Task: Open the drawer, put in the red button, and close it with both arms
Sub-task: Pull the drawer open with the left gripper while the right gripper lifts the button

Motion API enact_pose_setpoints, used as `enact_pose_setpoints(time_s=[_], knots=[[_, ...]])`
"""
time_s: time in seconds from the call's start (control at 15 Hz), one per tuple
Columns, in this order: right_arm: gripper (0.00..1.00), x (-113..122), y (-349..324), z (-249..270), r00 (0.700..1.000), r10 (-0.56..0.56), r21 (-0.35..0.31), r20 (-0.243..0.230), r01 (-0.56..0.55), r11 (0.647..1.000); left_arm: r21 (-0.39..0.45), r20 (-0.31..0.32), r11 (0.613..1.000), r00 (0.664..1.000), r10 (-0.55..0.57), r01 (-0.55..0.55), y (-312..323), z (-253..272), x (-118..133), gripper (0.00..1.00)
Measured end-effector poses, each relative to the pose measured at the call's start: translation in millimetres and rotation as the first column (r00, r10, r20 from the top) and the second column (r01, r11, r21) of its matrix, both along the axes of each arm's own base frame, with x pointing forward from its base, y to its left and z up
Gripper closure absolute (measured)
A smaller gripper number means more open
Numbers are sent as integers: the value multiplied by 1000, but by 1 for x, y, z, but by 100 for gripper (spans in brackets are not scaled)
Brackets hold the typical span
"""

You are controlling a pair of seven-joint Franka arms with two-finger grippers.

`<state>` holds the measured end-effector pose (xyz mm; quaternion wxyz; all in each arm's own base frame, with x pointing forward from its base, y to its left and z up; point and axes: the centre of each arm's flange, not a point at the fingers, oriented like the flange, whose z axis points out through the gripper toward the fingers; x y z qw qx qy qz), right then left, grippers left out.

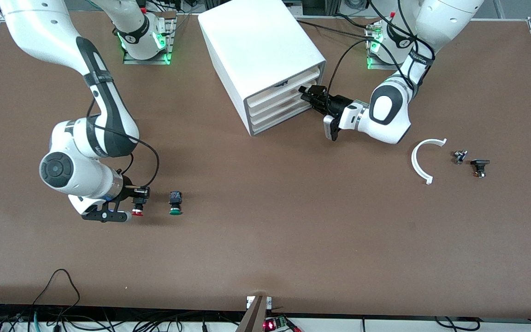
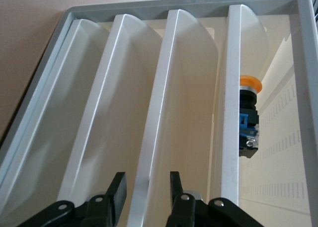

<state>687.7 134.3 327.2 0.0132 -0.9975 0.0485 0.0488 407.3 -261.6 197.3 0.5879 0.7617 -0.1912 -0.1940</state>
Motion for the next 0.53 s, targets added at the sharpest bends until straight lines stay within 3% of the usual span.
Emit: enact_pose_setpoints(time_s=[0.2,0.33,0.53], knots=[[59,0,20,50,997,-59,-21,-52,58,998,-25,10,1000,1000,-6,7,-7,-5,-8,63],[59,-1,31,75,992,-108,-37,-70,106,994,-51,35,999,999,-15,17,-7,-16,-12,81],[59,-8,51,102,977,-193,-65,-88,187,980,-86,50,996,999,-9,14,-6,-21,-13,86]])
